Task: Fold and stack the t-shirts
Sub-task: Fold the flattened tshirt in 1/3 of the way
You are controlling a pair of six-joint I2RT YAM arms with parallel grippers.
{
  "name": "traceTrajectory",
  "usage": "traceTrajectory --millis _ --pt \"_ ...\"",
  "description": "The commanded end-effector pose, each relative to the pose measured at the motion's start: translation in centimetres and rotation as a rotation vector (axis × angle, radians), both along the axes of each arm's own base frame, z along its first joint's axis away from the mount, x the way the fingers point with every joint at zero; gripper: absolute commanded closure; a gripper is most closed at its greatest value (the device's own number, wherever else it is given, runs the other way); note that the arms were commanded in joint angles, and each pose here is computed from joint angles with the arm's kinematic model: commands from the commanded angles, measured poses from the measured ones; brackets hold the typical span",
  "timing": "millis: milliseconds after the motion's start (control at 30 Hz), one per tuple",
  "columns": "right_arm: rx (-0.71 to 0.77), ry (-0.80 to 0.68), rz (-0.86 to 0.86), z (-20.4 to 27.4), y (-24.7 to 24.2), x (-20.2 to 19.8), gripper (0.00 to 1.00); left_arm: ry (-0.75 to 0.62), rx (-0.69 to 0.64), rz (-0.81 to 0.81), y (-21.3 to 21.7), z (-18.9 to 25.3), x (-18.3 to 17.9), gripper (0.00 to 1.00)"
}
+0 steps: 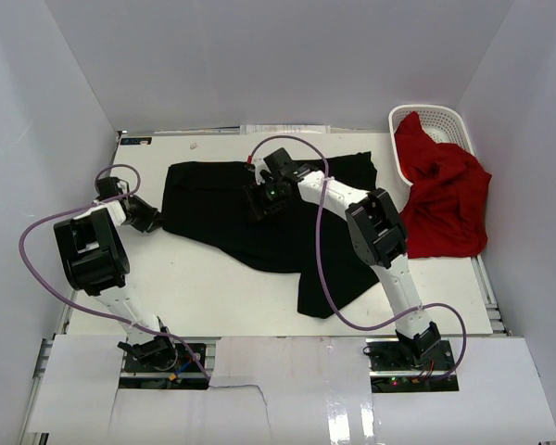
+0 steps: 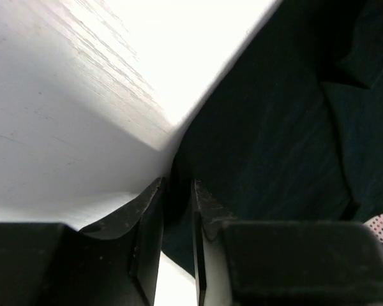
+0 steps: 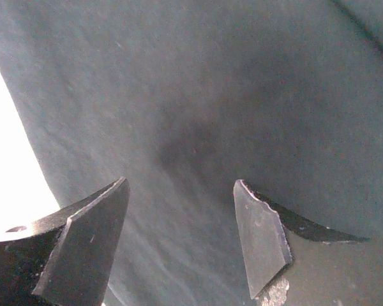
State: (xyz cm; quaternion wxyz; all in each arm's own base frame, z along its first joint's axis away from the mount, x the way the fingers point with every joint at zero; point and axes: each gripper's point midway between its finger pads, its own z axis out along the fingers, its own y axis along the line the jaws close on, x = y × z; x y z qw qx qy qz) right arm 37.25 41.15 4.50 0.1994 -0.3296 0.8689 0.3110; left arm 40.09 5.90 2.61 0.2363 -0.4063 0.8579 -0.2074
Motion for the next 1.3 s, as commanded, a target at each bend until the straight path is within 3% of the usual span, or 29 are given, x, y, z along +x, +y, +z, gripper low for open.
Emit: traceTrajectory --millis 0,200,267,300,333,600,867,1033,1267 --pt "0.063 0.004 0.030 0.7 2.2 0.1 0.28 -0.001 -0.042 -0.024 -0.7 0.3 0.0 0.67" --pt "0.047 0.031 0.024 -1.3 2.2 -0.2 0.35 -0.051 -0.183 -0.047 -2.5 3.9 1.4 0.72" --pt "0.033 0.039 0.017 -2.1 2.1 -0.3 0.48 -0.075 -0.217 -0.044 -2.9 5.2 2.0 0.72" --pt "0.026 0.045 0.014 -2.6 1.9 -0.3 0.61 -0.091 -0.246 -0.048 -3.2 6.1 2.2 0.72" --pt "0.021 0.051 0.014 -3.0 1.9 -0.3 0.65 -0.094 -0.275 -0.033 -3.4 6.7 2.5 0.72" --pt "0.012 0.075 0.011 -4.2 1.6 -1.0 0.69 -0.165 -0.464 0.023 -4.2 11.1 5.6 0.72" --pt "0.009 0.080 0.010 -4.3 1.3 -1.4 0.69 -0.260 -0.651 0.108 -3.9 11.8 10.0 0.70" --pt "0.009 0.073 0.009 -3.9 1.1 -1.6 0.68 -0.214 -0.587 0.030 -3.8 10.7 9.8 0.71" --pt "0.007 0.059 0.011 -3.5 1.1 -1.4 0.68 -0.225 -0.284 0.016 -2.6 13.0 2.8 0.70"
